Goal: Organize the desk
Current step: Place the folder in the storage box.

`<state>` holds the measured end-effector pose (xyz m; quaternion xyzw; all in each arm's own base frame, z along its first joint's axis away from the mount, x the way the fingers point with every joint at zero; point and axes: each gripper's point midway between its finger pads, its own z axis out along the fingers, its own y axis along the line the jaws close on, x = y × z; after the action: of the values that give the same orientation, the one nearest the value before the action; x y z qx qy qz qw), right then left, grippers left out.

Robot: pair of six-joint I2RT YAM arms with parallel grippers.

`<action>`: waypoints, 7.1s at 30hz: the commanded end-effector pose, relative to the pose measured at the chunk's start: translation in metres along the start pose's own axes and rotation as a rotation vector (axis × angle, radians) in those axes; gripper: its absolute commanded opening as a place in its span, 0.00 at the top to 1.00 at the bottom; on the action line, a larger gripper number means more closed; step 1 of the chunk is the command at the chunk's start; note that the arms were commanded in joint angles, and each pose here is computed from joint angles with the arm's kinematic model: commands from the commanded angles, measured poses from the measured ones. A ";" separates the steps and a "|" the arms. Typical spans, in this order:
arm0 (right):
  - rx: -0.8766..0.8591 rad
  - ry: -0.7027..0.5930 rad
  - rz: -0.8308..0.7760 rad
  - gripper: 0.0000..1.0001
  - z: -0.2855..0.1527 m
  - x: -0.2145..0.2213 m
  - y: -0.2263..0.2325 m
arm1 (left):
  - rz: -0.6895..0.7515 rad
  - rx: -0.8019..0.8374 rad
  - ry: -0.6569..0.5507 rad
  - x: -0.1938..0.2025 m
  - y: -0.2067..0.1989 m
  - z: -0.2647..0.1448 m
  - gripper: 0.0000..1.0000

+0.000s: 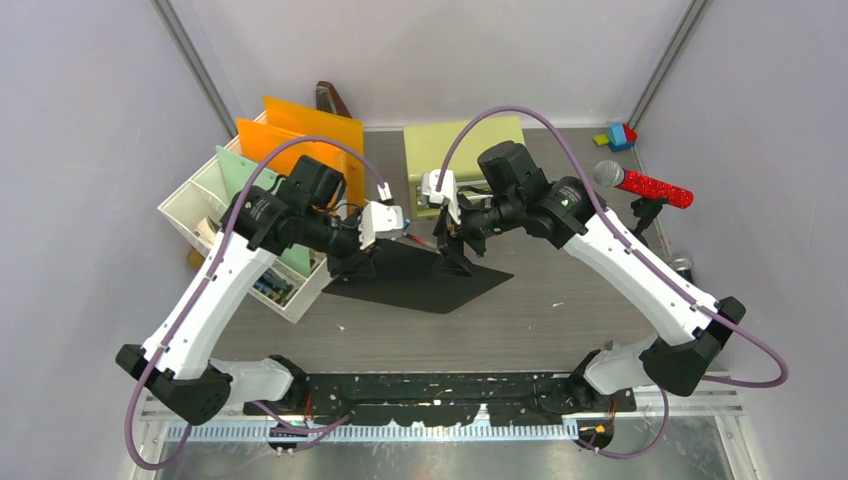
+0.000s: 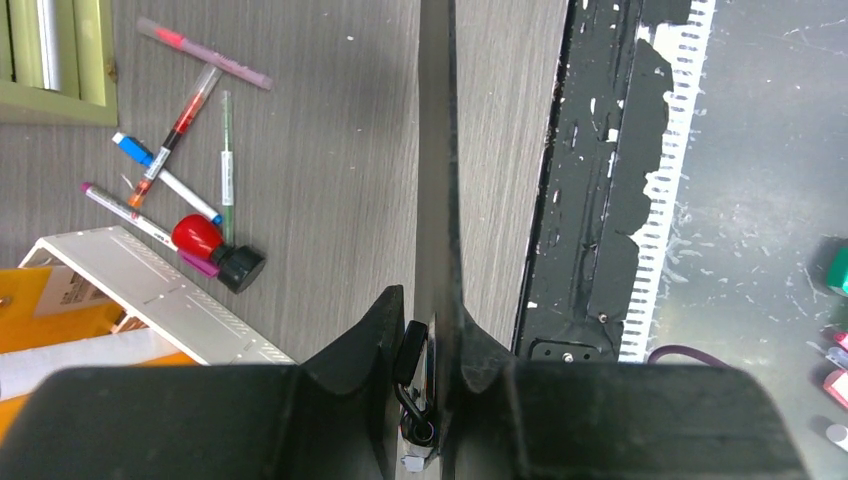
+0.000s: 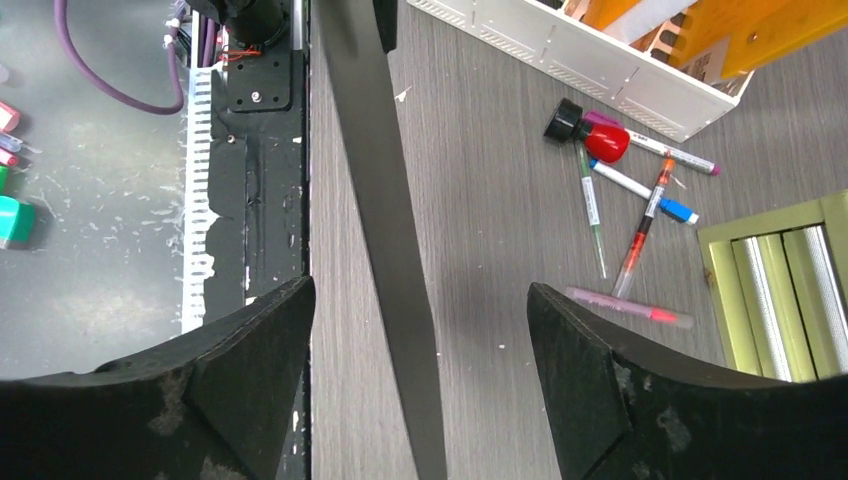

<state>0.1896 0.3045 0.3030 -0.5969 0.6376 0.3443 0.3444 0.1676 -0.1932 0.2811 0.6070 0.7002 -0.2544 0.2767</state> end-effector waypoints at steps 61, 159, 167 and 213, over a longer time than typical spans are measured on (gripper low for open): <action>0.137 -0.246 0.101 1.00 -0.044 -0.061 -0.011 | -0.900 -1.282 0.022 0.155 0.234 -0.293 0.01; -0.136 -0.408 0.124 1.00 0.067 -0.172 -0.043 | -0.115 -0.538 -0.108 0.002 0.126 -0.178 0.02; -0.115 -0.408 0.104 1.00 0.055 -0.172 -0.038 | -0.144 -0.399 -0.143 0.000 0.111 -0.158 0.15; -0.062 -0.314 0.192 0.28 0.088 -0.134 -0.034 | 0.172 -0.554 0.181 0.017 0.035 -0.184 1.00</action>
<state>0.2449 0.4559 0.3569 -0.4773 0.6317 0.4802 0.3775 0.2222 -0.0718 0.4256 0.5776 0.6716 0.0158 0.4638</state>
